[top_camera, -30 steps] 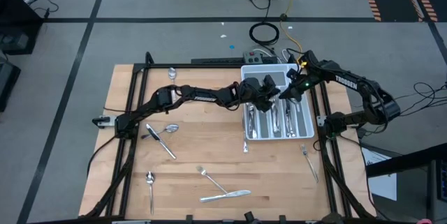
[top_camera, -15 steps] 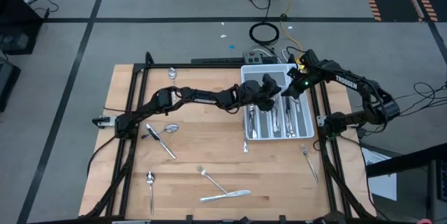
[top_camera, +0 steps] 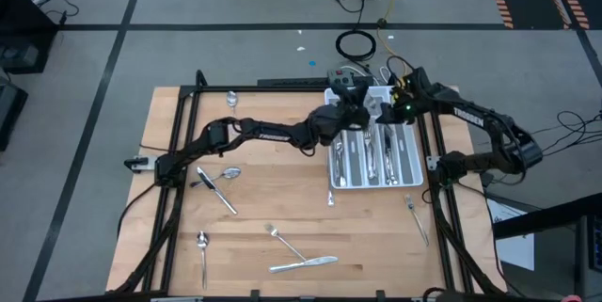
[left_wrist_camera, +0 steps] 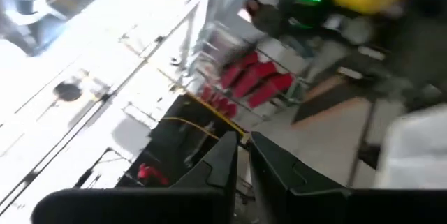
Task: Sort silverware
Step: Put the silver fork into the white silverware tray, then put the silver knife into the white silverware tray
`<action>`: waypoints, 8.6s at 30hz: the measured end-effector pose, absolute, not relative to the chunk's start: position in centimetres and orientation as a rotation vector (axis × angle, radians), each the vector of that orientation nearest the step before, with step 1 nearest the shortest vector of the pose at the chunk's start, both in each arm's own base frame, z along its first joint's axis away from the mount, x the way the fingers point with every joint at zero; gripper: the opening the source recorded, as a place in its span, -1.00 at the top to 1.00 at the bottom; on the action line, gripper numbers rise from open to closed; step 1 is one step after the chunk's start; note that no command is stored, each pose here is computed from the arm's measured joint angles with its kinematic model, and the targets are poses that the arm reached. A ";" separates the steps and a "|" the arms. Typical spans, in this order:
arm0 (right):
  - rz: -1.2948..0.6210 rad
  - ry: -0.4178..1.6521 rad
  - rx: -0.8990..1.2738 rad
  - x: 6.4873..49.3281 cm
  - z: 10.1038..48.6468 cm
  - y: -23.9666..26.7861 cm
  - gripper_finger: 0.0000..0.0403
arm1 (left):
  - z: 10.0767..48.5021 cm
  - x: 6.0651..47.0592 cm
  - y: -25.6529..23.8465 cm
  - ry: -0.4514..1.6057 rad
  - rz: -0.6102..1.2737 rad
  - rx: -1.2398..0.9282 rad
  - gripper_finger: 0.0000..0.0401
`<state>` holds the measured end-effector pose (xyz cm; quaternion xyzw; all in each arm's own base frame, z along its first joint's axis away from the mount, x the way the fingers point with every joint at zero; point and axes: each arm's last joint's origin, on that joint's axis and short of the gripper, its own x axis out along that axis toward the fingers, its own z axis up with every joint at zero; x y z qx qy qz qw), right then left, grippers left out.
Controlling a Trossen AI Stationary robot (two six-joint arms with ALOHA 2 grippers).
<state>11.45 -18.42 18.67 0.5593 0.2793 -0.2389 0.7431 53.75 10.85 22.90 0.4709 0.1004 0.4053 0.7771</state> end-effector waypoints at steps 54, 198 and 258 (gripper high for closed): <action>-0.666 0.549 1.325 13.8 12.2 -6.1 0.78 | 28.3 51.8 12.1 0.147 0.971 0.973 0.77; -0.165 0.711 0.559 33.1 26.2 -0.3 1.00 | 15.0 19.7 -7.5 1.327 1.048 -0.511 0.97; -0.184 0.859 0.493 32.0 24.5 -0.4 1.00 | 11.7 21.8 -6.3 1.441 -0.537 0.496 0.86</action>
